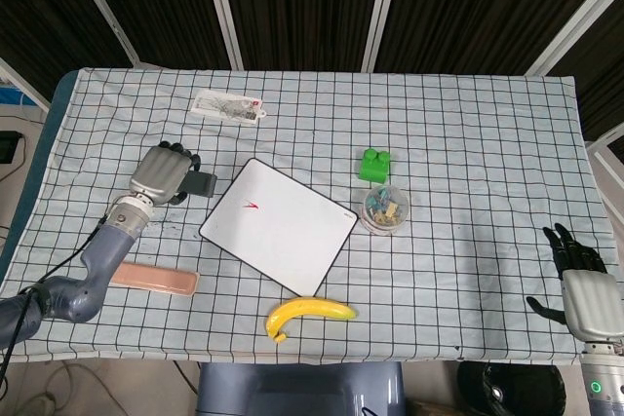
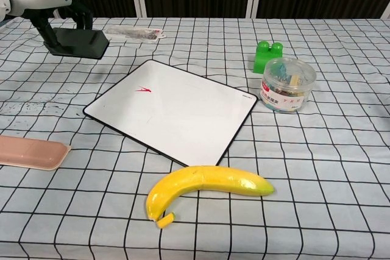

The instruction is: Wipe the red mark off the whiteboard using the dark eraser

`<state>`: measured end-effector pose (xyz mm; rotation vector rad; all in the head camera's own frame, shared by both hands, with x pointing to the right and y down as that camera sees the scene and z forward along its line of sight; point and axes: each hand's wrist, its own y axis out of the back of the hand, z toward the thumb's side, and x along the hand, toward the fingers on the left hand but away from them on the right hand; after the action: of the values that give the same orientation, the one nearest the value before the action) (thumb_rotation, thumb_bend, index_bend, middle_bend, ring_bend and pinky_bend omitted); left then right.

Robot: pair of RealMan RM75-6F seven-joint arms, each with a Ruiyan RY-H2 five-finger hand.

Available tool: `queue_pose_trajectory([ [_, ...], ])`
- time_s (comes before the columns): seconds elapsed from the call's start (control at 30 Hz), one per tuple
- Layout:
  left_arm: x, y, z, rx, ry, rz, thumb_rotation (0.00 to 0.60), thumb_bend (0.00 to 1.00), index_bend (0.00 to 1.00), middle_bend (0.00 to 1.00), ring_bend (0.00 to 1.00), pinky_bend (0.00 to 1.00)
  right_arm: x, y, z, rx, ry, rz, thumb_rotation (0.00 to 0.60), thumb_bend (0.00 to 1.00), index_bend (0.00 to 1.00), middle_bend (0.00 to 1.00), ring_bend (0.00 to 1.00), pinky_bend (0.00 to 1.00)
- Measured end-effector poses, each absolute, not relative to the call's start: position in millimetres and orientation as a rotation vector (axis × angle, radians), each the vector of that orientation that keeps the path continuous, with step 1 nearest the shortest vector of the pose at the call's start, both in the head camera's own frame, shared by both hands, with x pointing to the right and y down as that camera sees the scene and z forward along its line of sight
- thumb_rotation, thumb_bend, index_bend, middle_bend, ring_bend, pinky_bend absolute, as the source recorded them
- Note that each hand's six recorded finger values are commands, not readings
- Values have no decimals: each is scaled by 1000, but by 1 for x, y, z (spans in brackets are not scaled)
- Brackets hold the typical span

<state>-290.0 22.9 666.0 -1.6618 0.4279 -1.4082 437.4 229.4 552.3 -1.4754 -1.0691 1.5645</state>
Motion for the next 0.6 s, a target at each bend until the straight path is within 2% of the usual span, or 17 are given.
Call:
queue_pose_trajectory([
  [0.23,-251,15,661,-1684,414,-1369,600,276,446,435,236,279,437,229,553,-1472,-1065,1562,600,31,0,73,168,182],
  [0.6,-202,31,673,-1731,322,-1363,600,275,453,438,236,279,439,228,553,-1472,-1072,1566,600,31,0,73,168,183],
])
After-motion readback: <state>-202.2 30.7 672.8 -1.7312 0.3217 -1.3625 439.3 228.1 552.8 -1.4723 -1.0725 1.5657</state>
